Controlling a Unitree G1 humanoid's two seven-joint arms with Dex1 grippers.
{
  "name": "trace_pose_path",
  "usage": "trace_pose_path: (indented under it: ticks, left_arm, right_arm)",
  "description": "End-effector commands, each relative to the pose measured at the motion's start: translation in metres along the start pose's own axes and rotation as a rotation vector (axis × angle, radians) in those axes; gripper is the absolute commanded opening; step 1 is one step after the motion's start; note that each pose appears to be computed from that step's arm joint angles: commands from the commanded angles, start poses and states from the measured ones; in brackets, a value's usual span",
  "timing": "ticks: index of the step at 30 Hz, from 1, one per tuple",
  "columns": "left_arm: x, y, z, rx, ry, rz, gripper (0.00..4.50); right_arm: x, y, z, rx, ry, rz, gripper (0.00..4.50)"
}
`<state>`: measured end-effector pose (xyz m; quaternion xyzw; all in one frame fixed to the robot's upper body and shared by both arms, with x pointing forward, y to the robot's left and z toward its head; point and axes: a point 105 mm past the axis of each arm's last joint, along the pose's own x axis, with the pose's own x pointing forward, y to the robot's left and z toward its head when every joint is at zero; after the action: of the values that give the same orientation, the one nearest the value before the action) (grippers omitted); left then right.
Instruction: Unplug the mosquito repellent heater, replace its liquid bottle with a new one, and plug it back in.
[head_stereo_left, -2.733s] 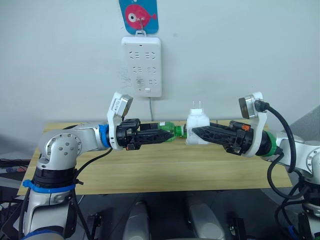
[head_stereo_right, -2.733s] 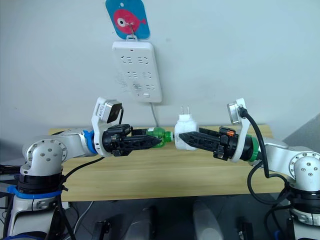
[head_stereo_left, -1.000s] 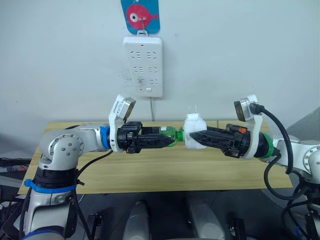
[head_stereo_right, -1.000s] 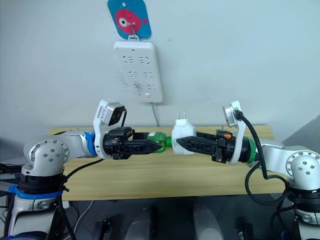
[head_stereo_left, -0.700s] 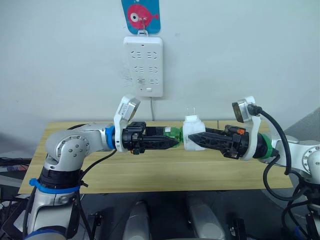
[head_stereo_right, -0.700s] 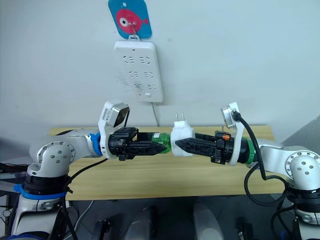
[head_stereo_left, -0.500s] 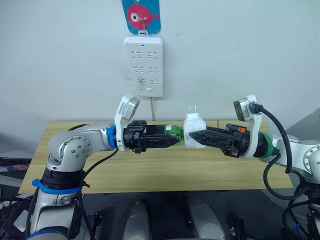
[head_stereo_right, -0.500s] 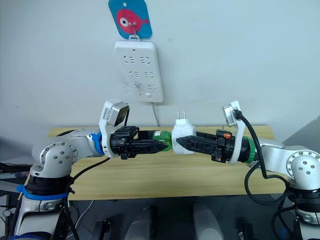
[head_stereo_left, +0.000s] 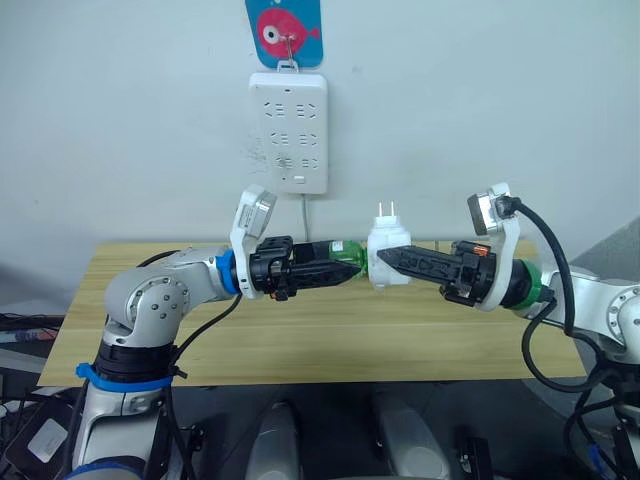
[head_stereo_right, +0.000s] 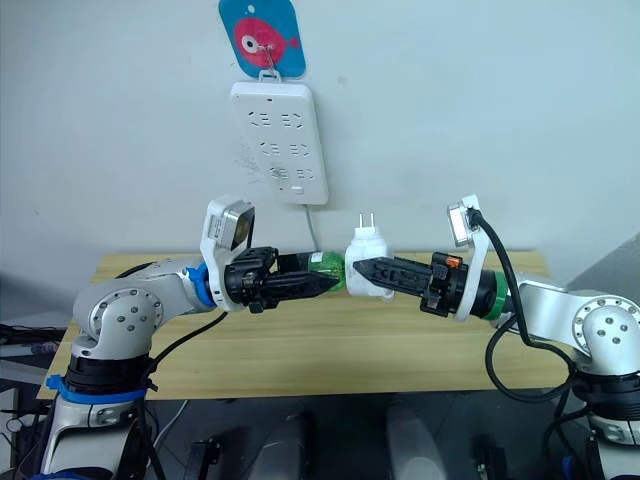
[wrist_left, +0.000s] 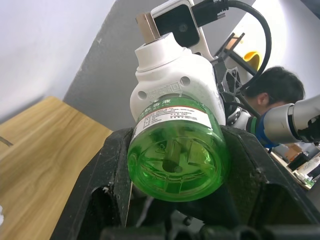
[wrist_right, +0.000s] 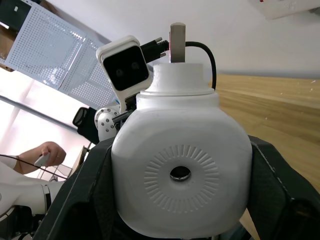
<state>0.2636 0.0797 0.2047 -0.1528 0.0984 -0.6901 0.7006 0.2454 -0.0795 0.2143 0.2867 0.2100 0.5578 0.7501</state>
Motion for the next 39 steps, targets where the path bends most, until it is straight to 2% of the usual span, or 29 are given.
trace_pose_path:
  ticks: [1,5,9,10,16,19,22,26,29,34,39]
  left_arm:
    - [0.013,-0.021,-0.003,0.016,0.044,-0.143,2.32]
    - [0.011,-0.022,-0.002,-0.011,0.048,-0.170,2.32]
    - [0.011,-0.016,-0.001,-0.035,0.027,-0.152,2.32]
    - [0.011,-0.015,-0.001,-0.042,0.018,-0.146,2.32]
    - [0.011,-0.005,0.006,-0.058,-0.050,-0.094,2.32]
    - [0.011,-0.001,0.014,-0.070,-0.098,-0.074,2.32]
    - [0.012,0.002,0.020,-0.093,-0.137,-0.062,2.32]
    - [0.009,0.006,0.025,-0.134,-0.156,-0.055,2.32]
    - [0.004,0.003,0.021,-0.188,-0.114,-0.075,2.32]
    - [0.000,-0.004,0.013,-0.221,-0.044,-0.102,2.32]
    - [0.003,-0.005,0.011,-0.218,-0.035,-0.110,2.32]
  right_arm:
    - [0.011,0.025,-0.012,-0.005,0.078,0.132,2.97]
    - [0.009,0.024,-0.011,-0.001,0.094,0.147,2.97]
    - [0.008,0.022,-0.008,0.000,0.091,0.139,4.31]
    - [0.008,0.022,-0.007,0.000,0.090,0.135,4.47]
    - [0.002,0.022,-0.009,-0.021,0.104,0.108,4.50]
    - [-0.005,0.022,-0.021,-0.057,0.165,0.079,4.50]
    - [-0.011,0.016,-0.040,-0.167,0.250,0.022,4.50]
    - [-0.022,0.003,-0.053,-0.331,0.296,-0.046,4.50]
    - [-0.037,-0.016,-0.043,-0.464,0.267,-0.128,3.99]
    - [-0.062,-0.037,0.001,-0.545,0.194,-0.223,2.16]
    - [-0.062,-0.032,0.016,-0.607,0.203,-0.193,0.37]
